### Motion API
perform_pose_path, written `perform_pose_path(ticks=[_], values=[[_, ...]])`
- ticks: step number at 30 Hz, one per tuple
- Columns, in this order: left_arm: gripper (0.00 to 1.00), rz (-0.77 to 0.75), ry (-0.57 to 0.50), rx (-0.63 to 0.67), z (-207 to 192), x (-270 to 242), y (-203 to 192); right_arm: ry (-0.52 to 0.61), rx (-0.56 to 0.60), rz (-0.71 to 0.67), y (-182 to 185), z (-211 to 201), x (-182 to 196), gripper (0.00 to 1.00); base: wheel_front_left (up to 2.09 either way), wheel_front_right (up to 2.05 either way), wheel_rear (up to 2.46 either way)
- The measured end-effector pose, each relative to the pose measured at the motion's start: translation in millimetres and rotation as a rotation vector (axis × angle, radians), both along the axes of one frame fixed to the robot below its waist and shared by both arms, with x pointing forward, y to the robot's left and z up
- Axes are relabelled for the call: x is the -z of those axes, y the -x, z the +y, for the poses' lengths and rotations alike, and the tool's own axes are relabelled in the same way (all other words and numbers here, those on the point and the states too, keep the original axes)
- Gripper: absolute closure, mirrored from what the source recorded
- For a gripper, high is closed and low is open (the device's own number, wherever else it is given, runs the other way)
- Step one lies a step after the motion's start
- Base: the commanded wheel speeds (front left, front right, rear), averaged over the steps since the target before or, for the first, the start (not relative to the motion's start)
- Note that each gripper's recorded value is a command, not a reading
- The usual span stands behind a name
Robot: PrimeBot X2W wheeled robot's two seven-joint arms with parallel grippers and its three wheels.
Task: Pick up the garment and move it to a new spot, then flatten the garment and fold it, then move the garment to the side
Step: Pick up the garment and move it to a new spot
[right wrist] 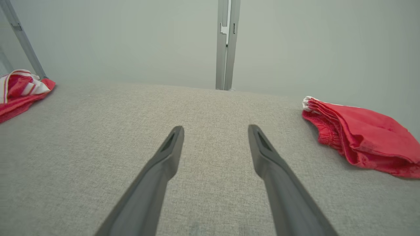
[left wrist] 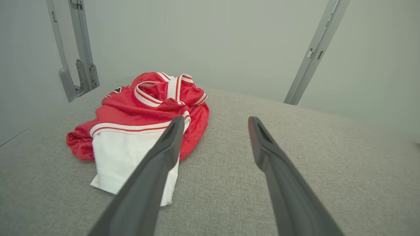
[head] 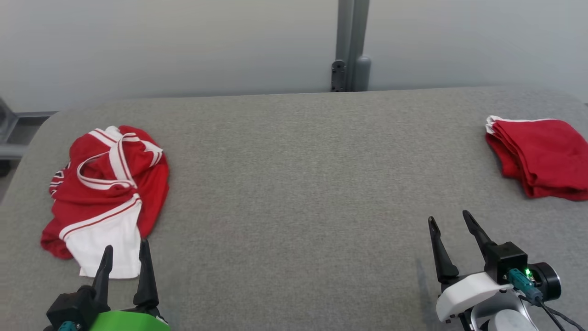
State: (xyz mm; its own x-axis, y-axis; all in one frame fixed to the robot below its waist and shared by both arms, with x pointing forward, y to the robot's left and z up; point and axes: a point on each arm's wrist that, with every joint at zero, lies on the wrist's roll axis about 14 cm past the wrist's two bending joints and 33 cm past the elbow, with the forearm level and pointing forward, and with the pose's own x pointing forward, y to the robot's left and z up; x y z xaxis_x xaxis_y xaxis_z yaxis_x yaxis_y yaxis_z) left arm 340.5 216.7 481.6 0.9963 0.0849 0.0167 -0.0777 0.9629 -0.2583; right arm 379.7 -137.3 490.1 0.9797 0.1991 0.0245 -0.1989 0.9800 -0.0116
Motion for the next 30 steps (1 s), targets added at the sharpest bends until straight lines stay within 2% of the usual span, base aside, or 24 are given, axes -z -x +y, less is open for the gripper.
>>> perform_pose_path(ticks=[12,18,21,25,30], values=[[0.0,0.026,0.004,-0.254,69.3,8.4,65.6,-0.034,-0.297,-0.027,-23.5,106.8,-12.4,0.0,0.0,0.0,0.0],[0.0,0.031,0.011,-0.31,81.8,9.0,78.9,-0.04,-0.364,-0.011,-29.3,132.3,-7.1,0.0,0.0,0.0,0.0],[0.0,0.025,0.018,-0.282,76.0,6.0,62.3,-0.031,-0.373,-0.01,-37.0,137.0,-3.8,0.0,0.0,0.0,0.0],[0.0,0.017,0.004,-0.222,74.4,-6.4,19.6,-0.026,-0.384,-0.045,-57.8,146.0,-9.9,0.0,0.0,0.0,0.0],[0.0,0.121,0.033,-0.14,69.5,0.9,-41.3,-0.029,-0.374,-0.022,-78.2,146.4,5.4,0.0,0.0,0.0,0.0]])
